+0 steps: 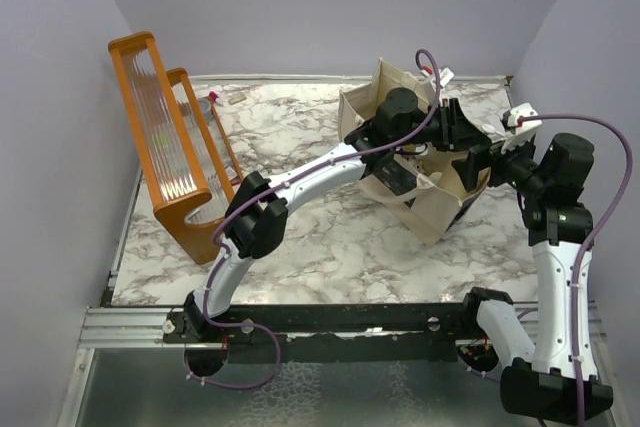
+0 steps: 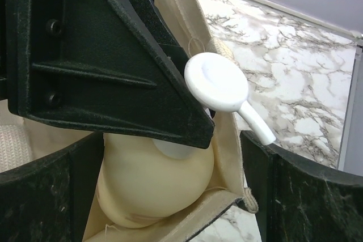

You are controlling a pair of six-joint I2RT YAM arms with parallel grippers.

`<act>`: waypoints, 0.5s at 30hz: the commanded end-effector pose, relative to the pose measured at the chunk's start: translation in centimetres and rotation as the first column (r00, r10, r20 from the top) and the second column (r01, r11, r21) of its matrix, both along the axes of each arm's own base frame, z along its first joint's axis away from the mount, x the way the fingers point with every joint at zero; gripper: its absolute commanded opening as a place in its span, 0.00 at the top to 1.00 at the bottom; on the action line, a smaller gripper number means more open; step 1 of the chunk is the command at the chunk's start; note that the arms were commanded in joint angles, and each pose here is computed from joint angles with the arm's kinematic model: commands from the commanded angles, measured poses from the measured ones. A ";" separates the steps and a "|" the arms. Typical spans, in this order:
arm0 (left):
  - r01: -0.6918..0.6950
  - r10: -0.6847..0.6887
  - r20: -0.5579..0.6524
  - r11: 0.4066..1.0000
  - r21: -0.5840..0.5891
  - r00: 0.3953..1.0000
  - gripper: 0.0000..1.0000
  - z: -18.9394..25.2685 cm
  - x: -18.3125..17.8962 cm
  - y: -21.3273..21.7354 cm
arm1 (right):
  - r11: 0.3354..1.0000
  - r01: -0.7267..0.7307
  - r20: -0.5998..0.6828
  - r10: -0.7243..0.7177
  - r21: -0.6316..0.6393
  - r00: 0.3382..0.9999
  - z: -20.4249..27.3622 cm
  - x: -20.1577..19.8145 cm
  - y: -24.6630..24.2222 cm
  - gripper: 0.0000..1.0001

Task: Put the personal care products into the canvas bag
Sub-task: Place the care product in the canvas bag.

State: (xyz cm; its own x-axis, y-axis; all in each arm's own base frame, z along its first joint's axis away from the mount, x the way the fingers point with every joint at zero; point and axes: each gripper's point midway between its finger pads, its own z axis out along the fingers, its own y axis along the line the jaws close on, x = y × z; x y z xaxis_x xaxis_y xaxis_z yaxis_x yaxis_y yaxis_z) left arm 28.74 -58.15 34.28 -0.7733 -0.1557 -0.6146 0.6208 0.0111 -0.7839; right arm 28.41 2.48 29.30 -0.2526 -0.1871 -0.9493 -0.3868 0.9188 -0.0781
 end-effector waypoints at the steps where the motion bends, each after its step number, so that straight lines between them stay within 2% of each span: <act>1: 0.100 -0.070 0.115 0.956 -0.276 0.991 1.00 14.2 -4.9 3.8 | 0.995 0.093 0.050 -0.091 -0.040 0.995 0.1 1.5 -1.9 0.00; 6: 0.114 -0.087 0.107 0.953 -0.281 0.990 1.00 14.6 -5.3 4.0 | 0.975 0.194 0.045 -0.190 -0.110 0.981 -0.7 1.9 -4.2 0.00; 15: 0.113 -0.089 0.105 0.960 -0.256 0.991 1.00 13.7 -5.1 4.2 | 0.930 0.285 0.088 -0.272 -0.233 0.958 1.6 1.7 -6.8 0.01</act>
